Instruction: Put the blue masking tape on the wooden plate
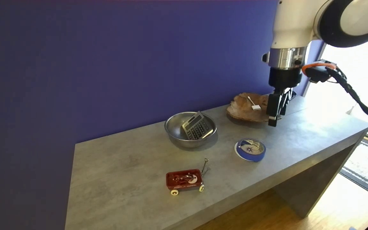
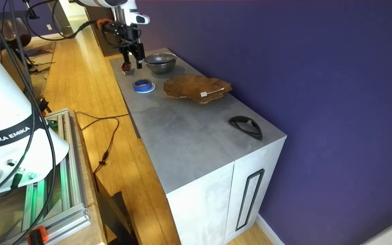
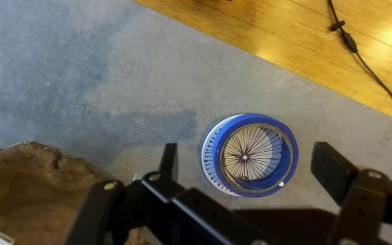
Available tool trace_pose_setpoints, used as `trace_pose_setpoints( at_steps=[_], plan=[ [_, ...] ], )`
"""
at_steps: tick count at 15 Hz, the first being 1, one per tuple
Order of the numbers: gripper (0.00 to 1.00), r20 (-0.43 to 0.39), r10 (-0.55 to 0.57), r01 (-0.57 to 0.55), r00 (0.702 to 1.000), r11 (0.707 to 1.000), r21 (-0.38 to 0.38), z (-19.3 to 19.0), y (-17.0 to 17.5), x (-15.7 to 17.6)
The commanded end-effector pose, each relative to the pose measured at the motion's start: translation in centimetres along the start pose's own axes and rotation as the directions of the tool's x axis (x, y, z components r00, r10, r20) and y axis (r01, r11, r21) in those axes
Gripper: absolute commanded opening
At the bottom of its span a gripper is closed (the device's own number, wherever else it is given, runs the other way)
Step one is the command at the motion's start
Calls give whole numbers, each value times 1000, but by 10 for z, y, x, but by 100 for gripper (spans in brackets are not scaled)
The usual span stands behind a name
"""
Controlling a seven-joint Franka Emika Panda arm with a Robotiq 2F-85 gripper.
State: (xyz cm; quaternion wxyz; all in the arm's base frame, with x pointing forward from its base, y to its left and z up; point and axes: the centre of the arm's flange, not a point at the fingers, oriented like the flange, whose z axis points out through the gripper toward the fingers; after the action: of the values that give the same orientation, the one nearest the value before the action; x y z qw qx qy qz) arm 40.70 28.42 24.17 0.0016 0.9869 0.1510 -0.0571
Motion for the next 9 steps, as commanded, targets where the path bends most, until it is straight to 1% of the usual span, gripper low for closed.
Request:
trace_pose_setpoints(
  at_steps=[1, 3, 4, 5, 6, 7, 8, 9],
  plan=[
    [100, 8, -6, 6, 1000, 1000, 7, 5, -2, 6],
    [100, 7, -9, 9, 1000, 1000, 15, 6, -4, 13],
    [100, -31, 29, -29, 999, 999, 19, 8, -3, 8],
    [100, -42, 67, -66, 997, 998, 15, 18, -5, 7],
    [100, -51, 91, -89, 994, 995, 47, 29, -5, 5],
    [100, -60, 123, -120, 991, 991, 58, 38, -6, 2],
    [100, -68, 131, -123, 989, 986, 108, 50, -6, -1],
    [100, -74, 167, -158, 983, 981, 115, 61, -6, -4]
  ],
)
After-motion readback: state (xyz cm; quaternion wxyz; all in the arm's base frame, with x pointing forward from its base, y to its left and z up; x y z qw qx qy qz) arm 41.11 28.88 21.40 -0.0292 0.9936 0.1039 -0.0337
